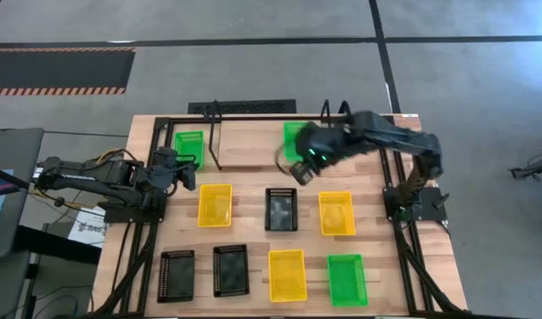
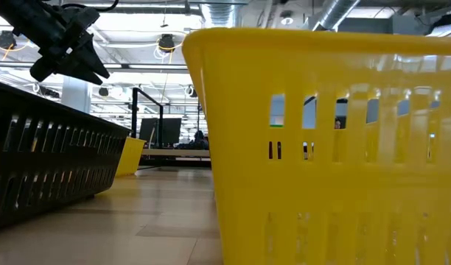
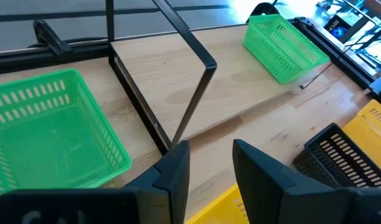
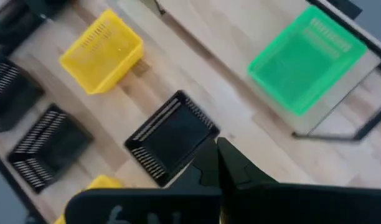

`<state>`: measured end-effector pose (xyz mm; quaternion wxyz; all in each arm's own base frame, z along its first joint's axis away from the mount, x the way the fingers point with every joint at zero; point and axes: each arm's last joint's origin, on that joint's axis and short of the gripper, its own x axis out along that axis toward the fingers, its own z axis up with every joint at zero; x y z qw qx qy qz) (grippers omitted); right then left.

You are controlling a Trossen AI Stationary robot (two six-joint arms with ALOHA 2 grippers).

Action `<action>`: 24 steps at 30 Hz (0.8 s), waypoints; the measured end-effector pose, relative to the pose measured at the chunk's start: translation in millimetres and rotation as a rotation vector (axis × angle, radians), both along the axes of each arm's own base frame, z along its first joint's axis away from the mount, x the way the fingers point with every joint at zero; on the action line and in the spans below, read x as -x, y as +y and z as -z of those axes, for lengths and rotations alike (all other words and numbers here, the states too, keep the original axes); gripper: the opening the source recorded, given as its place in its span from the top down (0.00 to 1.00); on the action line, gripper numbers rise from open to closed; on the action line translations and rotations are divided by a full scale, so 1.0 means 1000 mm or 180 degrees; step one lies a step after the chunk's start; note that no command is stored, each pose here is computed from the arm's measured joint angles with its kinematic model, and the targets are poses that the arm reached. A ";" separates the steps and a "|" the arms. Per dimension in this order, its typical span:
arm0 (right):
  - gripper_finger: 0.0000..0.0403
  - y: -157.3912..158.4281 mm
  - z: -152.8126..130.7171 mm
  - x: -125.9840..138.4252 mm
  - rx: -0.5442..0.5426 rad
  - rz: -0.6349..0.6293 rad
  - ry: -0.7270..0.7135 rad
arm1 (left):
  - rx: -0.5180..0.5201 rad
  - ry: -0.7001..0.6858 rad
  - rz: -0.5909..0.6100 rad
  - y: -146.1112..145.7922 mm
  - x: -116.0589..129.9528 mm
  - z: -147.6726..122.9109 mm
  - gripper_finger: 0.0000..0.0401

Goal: Stack baskets on shelf by color
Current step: Put the top right yellow bin on the shelf

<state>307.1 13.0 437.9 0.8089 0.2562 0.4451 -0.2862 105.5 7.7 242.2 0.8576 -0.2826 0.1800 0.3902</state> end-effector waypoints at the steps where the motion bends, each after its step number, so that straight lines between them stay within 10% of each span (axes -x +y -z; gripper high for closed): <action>1: 1.00 0.009 0.000 0.003 -0.0012 0.0070 -0.0041 | 0.0016 0.0024 0.0029 0.000 0.000 0.000 0.73; 13: 0.93 0.088 0.080 0.018 -0.0407 0.0859 0.0635 | 0.0038 0.0155 0.0285 -0.002 0.000 0.002 0.73; 24: 0.70 0.093 0.145 0.031 -0.0509 0.1468 0.1445 | 0.0081 0.0157 0.0337 -0.002 0.000 0.002 0.73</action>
